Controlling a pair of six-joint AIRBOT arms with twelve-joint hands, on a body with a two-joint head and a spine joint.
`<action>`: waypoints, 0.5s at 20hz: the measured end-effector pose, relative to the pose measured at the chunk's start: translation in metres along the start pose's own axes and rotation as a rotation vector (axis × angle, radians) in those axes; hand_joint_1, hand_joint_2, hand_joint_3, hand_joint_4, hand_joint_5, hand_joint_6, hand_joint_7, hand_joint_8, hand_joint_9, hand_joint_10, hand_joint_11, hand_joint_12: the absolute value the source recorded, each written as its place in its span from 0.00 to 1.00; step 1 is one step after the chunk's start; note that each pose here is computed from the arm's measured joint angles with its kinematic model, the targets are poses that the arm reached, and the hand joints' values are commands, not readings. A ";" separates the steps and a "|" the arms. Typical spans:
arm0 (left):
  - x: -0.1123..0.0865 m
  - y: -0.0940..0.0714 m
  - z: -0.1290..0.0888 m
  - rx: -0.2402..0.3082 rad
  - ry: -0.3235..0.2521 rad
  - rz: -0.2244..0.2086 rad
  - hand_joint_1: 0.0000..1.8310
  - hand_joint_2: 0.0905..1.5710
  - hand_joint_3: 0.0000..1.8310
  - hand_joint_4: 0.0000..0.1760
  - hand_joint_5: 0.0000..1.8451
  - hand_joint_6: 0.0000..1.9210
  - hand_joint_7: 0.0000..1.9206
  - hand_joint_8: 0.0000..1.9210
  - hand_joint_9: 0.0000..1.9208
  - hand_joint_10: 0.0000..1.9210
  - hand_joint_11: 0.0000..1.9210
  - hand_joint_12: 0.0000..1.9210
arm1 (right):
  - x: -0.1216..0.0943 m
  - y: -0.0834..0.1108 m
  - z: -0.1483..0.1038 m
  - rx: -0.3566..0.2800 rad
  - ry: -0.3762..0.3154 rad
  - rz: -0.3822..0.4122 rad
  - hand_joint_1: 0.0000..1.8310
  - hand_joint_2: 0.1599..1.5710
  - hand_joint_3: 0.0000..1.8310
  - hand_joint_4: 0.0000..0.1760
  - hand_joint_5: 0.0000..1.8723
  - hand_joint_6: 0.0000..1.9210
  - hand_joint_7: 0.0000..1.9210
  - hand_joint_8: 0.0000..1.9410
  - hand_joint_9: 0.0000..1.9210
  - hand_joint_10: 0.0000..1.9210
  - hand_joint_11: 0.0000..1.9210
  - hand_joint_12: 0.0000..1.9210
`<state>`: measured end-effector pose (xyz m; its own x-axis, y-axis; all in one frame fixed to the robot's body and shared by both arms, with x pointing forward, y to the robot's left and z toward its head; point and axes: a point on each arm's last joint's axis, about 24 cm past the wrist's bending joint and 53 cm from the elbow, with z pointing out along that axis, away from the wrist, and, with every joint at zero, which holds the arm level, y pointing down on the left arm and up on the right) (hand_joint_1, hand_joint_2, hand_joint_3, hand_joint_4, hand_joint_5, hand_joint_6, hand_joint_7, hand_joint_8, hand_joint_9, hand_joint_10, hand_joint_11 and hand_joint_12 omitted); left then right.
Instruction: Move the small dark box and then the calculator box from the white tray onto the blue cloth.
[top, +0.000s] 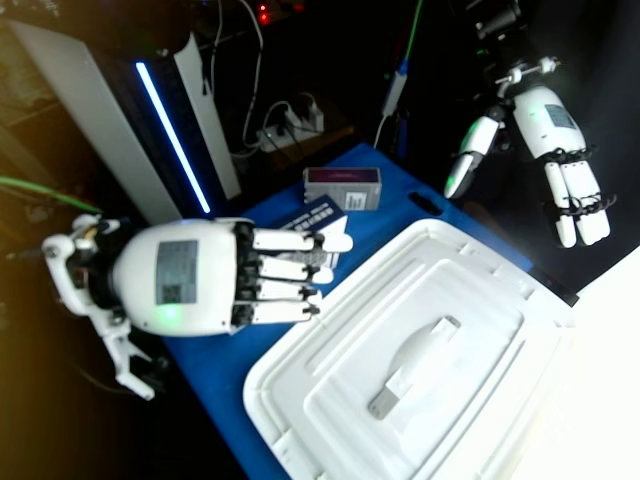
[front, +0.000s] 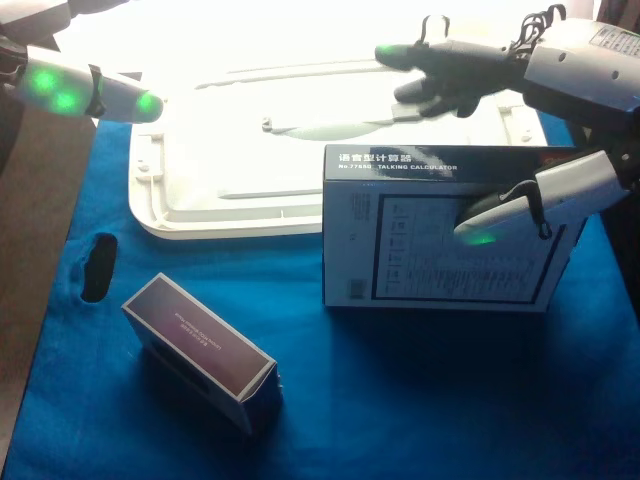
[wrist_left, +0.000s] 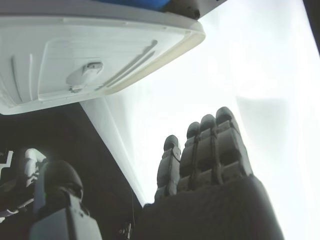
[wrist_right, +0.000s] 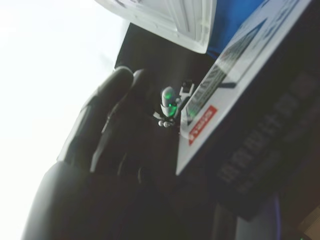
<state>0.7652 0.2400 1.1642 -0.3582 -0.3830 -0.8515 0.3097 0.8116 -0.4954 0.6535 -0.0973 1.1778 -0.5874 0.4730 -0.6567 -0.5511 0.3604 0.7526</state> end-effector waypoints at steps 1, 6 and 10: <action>0.000 0.000 0.000 0.000 0.000 0.000 0.25 0.53 0.00 0.90 0.00 0.00 0.00 0.00 0.00 0.00 0.00 0.00 | -0.001 0.002 0.000 -0.008 -0.003 0.001 0.45 0.45 0.00 0.15 0.00 0.00 0.07 0.00 0.15 0.00 0.08 0.53; 0.004 -0.003 0.003 0.007 0.006 0.000 0.23 0.54 0.00 0.89 0.00 0.00 0.00 0.00 0.00 0.00 0.00 0.00 | -0.017 0.024 -0.002 -0.104 -0.071 0.043 0.29 0.31 0.00 0.96 0.00 0.00 0.00 0.00 0.04 0.00 0.00 0.55; 0.006 -0.004 0.004 0.009 0.008 -0.001 0.22 0.53 0.00 0.83 0.00 0.00 0.00 0.00 0.00 0.00 0.00 0.00 | -0.034 0.032 -0.003 -0.140 -0.130 0.071 0.28 0.36 0.00 1.00 0.00 0.00 0.00 0.00 0.00 0.00 0.00 0.84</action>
<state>0.7655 0.2323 1.1607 -0.3652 -0.3806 -0.8496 0.3175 0.8070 -0.4979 0.6539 -0.1046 1.2245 -0.5516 0.5962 -0.5834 -0.5933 0.2112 0.7768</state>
